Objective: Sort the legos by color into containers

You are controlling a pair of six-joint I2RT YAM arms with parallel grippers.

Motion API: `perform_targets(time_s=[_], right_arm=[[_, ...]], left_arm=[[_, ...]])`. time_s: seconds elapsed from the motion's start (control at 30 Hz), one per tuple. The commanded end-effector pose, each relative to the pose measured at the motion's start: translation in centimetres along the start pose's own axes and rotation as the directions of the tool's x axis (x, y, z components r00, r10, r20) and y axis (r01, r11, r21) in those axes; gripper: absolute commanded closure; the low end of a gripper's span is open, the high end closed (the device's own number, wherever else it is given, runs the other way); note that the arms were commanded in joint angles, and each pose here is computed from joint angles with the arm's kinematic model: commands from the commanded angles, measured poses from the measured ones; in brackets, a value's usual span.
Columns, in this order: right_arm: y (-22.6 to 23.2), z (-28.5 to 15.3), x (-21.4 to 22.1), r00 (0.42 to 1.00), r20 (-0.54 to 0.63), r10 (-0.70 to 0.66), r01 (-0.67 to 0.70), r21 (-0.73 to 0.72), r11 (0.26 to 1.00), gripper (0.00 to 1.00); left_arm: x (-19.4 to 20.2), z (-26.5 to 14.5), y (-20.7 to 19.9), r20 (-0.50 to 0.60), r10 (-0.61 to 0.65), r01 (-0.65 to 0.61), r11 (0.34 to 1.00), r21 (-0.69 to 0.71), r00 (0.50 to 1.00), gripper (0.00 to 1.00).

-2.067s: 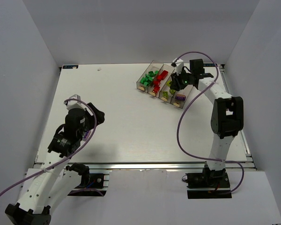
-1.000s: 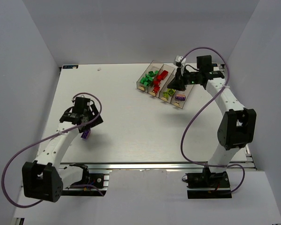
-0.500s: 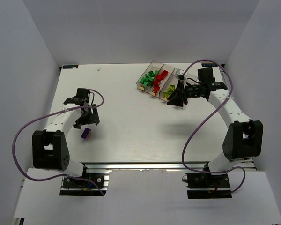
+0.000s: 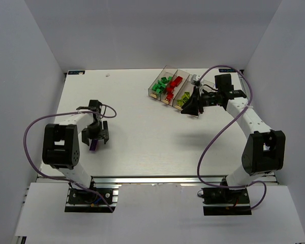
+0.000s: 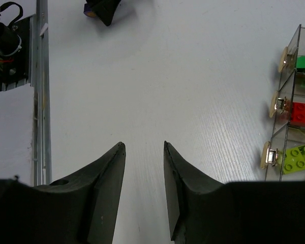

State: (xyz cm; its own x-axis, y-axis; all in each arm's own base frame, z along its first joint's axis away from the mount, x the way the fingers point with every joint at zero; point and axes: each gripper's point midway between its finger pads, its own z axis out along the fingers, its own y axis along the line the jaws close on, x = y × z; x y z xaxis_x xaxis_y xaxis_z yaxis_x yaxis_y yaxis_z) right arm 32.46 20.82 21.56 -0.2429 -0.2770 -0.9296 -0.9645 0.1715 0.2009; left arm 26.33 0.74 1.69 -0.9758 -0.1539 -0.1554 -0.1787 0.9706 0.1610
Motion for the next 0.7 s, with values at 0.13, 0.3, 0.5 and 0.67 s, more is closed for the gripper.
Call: perform_targets(time_s=[0.13, 0.3, 0.5, 0.67], right_arm=[[0.6, -1.2, -0.6, 0.999, 0.042, -0.014, 0.014, 0.008, 1.000, 0.58], [0.5, -1.9, -0.1, 0.999, 0.051, -0.005, 0.004, 0.022, 1.000, 0.58], [0.2, -2.3, -0.4, 0.998, 0.066, -0.005, 0.003, 0.031, 1.000, 0.58], [-0.1, -2.4, -0.6, 0.998, 0.064, 0.015, -0.019, 0.053, 0.998, 0.60]], left_arm=[[-1.0, 1.6, -0.3, -0.011, -0.003, 0.004, 1.000, 0.018, 1.000, 0.21], [0.5, 1.8, -0.8, -0.036, -0.040, 0.042, 0.998, 0.050, 0.999, 0.31], [0.8, 1.3, -1.9, -0.034, -0.099, 0.102, 0.989, 0.109, 0.994, 0.49], [0.5, 0.1, -4.8, -0.038, -0.139, 0.144, 0.951, 0.273, 0.990, 0.80]])
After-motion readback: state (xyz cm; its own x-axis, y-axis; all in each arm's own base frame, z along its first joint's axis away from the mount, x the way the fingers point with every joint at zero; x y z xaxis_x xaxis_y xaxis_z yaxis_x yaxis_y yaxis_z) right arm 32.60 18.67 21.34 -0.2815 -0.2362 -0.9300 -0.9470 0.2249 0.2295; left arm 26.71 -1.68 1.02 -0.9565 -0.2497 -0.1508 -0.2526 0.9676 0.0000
